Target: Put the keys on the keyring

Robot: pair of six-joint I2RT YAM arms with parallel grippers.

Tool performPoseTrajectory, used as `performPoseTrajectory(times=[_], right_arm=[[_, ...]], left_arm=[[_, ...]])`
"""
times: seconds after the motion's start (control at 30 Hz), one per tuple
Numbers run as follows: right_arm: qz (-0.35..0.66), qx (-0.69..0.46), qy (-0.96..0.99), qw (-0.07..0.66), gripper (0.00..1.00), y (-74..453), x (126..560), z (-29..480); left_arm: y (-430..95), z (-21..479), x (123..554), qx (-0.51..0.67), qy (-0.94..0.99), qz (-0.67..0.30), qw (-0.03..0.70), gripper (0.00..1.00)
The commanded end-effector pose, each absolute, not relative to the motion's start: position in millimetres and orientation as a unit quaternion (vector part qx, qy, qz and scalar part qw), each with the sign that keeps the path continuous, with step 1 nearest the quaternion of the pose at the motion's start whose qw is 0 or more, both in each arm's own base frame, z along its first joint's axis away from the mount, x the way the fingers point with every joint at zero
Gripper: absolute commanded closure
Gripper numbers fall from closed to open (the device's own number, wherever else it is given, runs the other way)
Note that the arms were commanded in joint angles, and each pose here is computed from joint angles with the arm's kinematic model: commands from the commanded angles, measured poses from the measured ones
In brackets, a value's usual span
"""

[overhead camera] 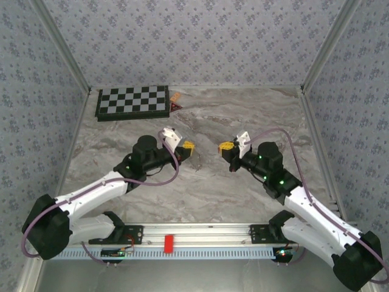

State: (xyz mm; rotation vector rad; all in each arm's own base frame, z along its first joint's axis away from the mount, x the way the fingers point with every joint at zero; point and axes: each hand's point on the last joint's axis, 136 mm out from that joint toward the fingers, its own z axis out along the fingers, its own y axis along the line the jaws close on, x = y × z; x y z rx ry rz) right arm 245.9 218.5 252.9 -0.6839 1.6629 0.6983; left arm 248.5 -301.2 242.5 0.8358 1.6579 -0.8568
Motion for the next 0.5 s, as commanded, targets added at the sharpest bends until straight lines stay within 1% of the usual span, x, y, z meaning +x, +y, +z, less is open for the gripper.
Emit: performPoseTrajectory(times=[0.0,0.2,0.33,0.47], right_arm=[[0.285,-0.327,0.659,0.614,1.0,223.8,238.6,269.1],[0.264,-0.395,0.625,0.619,1.0,241.1,224.1,270.7],[0.249,-0.424,0.624,0.607,1.0,250.8,220.9,269.1],[0.249,-0.443,0.62,0.598,1.0,257.4,220.1,265.3]], left_arm=[[-319.2,290.4,235.9,0.404,0.613,-0.386,0.558,1.0],[-329.2,293.6,229.2,0.44,0.598,-0.395,0.541,1.0],[-327.3,289.5,225.8,0.439,0.605,-0.396,0.534,1.0],[-328.3,279.1,218.7,0.442,0.604,-0.362,0.556,1.0]])
